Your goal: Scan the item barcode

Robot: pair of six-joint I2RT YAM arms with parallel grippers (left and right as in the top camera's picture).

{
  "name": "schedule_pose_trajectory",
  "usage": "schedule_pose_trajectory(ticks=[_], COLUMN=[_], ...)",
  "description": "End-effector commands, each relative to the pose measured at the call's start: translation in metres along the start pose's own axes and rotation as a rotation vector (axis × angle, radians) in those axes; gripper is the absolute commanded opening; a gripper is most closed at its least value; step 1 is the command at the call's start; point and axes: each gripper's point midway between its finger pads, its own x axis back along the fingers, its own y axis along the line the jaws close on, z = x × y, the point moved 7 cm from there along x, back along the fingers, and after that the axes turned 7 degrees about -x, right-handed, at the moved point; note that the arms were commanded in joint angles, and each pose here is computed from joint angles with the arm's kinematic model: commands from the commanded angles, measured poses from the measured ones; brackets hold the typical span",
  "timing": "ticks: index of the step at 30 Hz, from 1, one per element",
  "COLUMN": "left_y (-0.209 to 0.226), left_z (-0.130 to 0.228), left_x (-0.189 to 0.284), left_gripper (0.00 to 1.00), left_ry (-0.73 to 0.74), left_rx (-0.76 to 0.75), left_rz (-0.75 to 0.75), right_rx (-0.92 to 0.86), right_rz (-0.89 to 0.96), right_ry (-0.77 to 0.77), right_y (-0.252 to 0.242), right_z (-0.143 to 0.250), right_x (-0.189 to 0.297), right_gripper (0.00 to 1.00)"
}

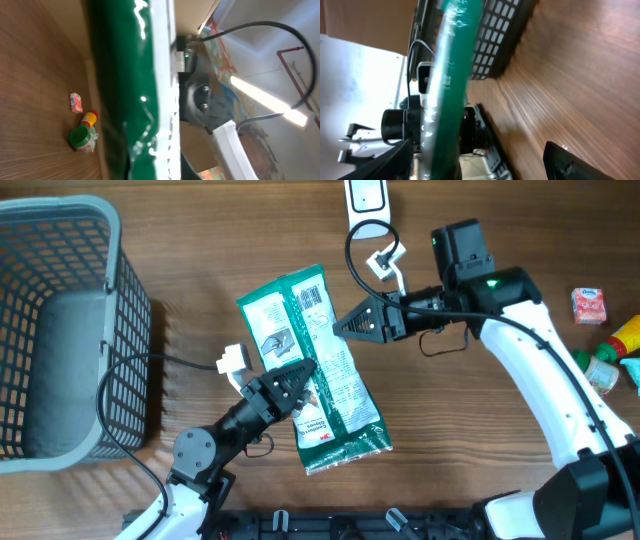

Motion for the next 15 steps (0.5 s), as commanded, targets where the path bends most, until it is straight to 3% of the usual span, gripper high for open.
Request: schedule_pose_trajectory(ticks=[1,6,11,15], left_y=[0.000,0.009,0.012,0.012], left_z=[-0.001,-0.003,-0.004,-0.004], left_x=[0.000,0.000,0.000,0.000], left_gripper=[0.04,0.04,0.04,0.04], left_ry=[-0.016,-0.041,-0.050,-0.057], left_rx=[-0.027,-0.008,-0.003,-0.004], left_rz=[-0.001,-0.055,-0.071,-0.072], right_rx=[-0.092,-0.060,-0.059,-0.053], right_rz=[-0.062,-0.225,-0.230,-0.161], right_ry=[0.026,0.063,0.084,0.096], right_y=[-0.006,0.006,0.011,0.011], right_z=[0.012,0.014,0.015,0.017], right_x=[-0.006,-0.006,-0.013,-0.030], right_gripper=[0.78,0.73,0.62,0.60])
